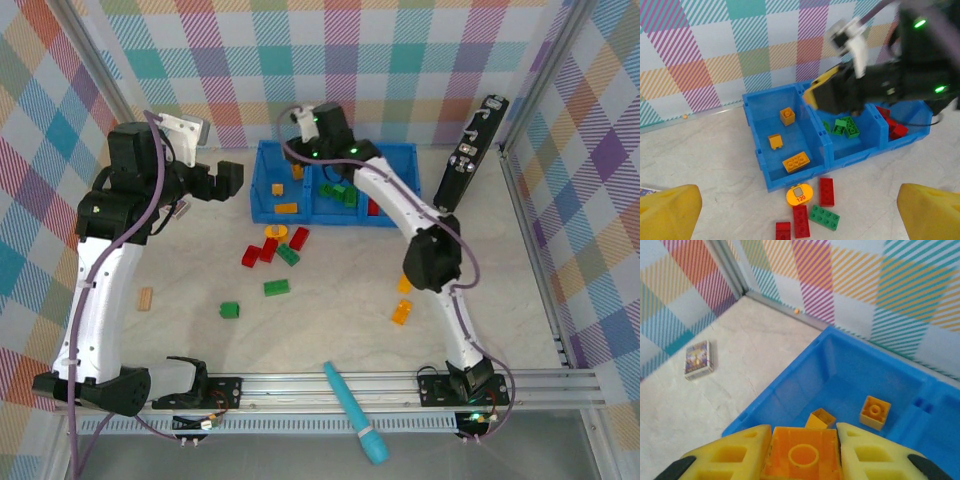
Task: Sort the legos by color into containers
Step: Place the lego in the container.
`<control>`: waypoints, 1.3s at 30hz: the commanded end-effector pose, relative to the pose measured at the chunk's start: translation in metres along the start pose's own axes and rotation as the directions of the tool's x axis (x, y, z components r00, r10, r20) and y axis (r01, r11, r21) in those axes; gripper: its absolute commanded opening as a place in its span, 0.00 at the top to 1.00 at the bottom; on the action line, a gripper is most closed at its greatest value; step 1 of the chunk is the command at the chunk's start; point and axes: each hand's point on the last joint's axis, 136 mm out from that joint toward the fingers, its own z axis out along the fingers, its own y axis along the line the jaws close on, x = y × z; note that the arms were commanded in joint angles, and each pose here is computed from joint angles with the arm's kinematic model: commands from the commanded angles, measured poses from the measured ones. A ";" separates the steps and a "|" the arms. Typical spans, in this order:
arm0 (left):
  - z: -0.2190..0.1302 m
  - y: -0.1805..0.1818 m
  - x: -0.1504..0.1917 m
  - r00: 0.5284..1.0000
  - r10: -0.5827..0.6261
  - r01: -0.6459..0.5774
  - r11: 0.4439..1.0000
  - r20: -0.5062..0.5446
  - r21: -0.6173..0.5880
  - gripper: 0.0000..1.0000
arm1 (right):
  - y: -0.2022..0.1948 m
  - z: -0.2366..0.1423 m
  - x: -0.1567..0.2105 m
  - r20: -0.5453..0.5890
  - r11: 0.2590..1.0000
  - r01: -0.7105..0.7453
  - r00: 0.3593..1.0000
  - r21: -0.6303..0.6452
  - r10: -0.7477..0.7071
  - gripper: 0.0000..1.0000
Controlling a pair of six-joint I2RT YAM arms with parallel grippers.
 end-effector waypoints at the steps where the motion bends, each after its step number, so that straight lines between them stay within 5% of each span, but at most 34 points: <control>1: -0.005 -0.005 -0.007 1.000 0.023 -0.024 1.000 0.017 0.009 0.00 | 0.006 0.025 -0.003 0.047 0.992 0.126 0.991 -0.016 -0.125 0.71; 15: -0.011 -0.005 -0.010 0.999 0.032 -0.032 0.999 0.031 0.007 0.00 | 0.012 0.095 0.086 -0.099 0.948 0.319 0.943 -0.011 -0.318 0.58; 25: -0.012 -0.005 -0.011 0.999 0.033 -0.033 0.999 0.032 0.006 0.00 | 0.025 0.078 0.061 -0.047 0.955 0.292 0.955 -0.047 -0.294 0.47; 33: -0.016 -0.005 -0.010 0.998 0.034 -0.034 0.999 0.043 -0.002 0.00 | 0.033 -0.024 0.008 -0.028 0.972 0.234 0.972 0.028 -0.234 0.43; 39: -0.015 -0.005 -0.008 0.998 0.034 -0.034 0.999 0.045 0.001 0.00 | -0.006 -0.144 0.056 -0.184 0.956 0.070 0.983 0.284 -0.018 0.40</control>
